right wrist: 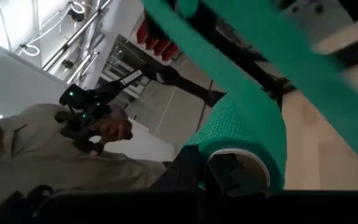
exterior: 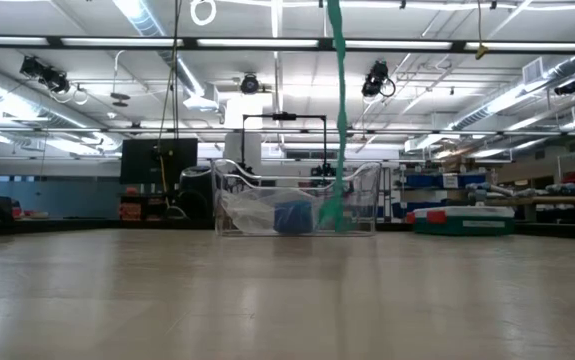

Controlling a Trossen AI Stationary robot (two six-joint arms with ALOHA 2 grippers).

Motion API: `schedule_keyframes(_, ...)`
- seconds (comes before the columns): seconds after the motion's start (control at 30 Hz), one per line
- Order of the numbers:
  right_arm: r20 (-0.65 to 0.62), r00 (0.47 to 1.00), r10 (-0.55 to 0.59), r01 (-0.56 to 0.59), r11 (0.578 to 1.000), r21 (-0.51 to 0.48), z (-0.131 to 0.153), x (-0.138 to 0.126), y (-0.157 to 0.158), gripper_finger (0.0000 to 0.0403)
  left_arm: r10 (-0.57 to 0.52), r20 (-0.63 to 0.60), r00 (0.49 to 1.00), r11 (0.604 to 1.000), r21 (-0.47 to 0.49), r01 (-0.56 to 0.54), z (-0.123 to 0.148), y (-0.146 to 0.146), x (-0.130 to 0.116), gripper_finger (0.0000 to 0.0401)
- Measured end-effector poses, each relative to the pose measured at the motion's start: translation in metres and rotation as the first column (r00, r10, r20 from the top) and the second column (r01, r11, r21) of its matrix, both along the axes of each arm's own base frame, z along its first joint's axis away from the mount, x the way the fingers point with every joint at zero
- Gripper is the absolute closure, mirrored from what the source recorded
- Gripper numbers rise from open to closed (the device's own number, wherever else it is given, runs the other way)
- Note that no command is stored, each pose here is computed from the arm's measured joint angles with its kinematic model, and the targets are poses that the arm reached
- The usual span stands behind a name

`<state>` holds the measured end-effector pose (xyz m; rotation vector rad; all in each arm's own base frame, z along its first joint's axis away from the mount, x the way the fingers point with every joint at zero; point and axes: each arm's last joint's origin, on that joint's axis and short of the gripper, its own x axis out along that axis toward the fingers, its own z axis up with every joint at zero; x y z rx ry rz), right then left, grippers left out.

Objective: Roll bandage
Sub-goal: Roll the sky blue bandage

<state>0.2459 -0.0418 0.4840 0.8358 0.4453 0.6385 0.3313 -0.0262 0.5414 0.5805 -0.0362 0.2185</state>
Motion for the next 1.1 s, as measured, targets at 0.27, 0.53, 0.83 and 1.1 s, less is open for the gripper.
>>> schedule_keyframes(0.27,-0.109,0.992,0.067,-0.059,0.996,0.072,-0.032,0.009,-0.005,0.0403,0.019,-0.093,0.995,1.0,0.01,-0.018,-0.009,-0.018,-0.002,0.021)
schedule_keyframes(0.53,-0.136,0.99,0.027,-0.011,0.993,0.118,-0.067,0.019,-0.028,0.0403,-0.008,-0.177,0.984,1.0,0.028,0.013,-0.019,-0.036,-0.002,0.021)
schedule_keyframes(0.83,-0.042,0.967,-0.253,0.253,0.967,0.0,-0.075,0.012,-0.073,0.0403,-0.02,-0.294,0.956,0.998,0.047,0.035,-0.039,-0.052,0.007,0.021)
schedule_keyframes(1.1,0.029,0.968,-0.249,0.25,0.968,-0.03,-0.058,0.008,-0.072,0.0403,0.108,-0.287,0.952,0.985,-0.102,-0.142,-0.043,-0.048,0.005,0.021)
